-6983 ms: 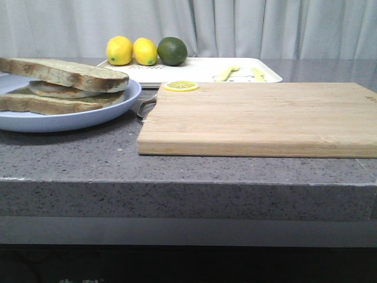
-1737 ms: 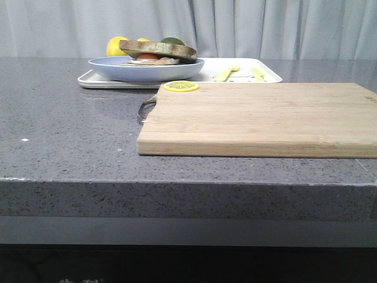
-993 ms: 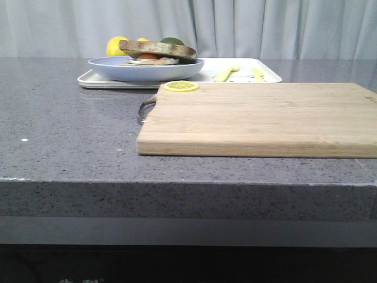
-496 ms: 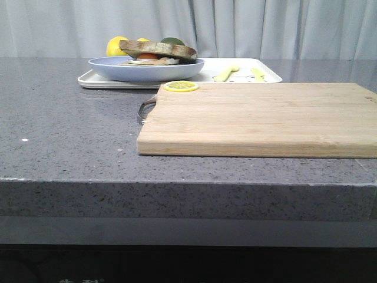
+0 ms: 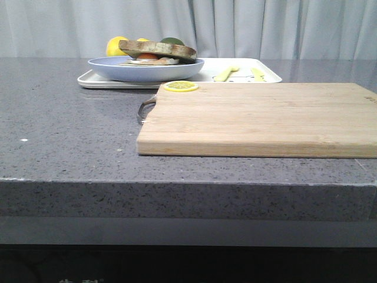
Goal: Place bread and move sandwich to tray
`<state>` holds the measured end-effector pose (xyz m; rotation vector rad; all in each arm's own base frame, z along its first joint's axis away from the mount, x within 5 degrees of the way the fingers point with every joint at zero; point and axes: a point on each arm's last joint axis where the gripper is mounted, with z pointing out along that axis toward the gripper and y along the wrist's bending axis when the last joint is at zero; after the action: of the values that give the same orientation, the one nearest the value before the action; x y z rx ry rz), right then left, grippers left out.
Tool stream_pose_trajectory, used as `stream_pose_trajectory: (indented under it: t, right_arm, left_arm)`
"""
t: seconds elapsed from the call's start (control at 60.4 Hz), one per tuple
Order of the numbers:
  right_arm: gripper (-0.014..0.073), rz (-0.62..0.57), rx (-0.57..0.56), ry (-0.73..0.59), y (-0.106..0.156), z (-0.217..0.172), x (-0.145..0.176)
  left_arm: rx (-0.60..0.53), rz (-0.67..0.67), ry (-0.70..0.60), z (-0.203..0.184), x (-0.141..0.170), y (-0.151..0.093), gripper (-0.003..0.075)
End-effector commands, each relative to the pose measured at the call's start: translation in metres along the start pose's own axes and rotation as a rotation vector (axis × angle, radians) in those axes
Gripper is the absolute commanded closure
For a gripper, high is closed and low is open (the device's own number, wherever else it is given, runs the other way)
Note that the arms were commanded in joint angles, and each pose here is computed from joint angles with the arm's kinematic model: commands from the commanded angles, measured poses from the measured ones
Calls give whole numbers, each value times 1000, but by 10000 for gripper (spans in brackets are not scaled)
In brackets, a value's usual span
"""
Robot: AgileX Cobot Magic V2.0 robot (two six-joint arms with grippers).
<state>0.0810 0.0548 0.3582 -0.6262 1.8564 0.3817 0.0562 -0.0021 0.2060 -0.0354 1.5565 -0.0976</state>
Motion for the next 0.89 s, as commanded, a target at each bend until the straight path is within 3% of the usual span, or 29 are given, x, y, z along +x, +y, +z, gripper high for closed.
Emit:
stream_pose_trajectory:
  t: [0.0,0.695,0.778,0.877]
  right_arm:
    - [662,-7,20,-95,-2,-4,-14]
    - [662,-8,26,-107,-2,-6,-11]
    - [662,6,90,-145,-6,-9,-2]
    - [662,34,270,-277,-16,-17,25]
  left_arm:
    - [11,-9,-105,-2,-7,-1,738]
    - [11,-9,-105,-2,-7,-1,738]
    - [11,-9,-105,-2,-7,-1,738]
    - [11,-9,-105,-2,-7,-1,738]
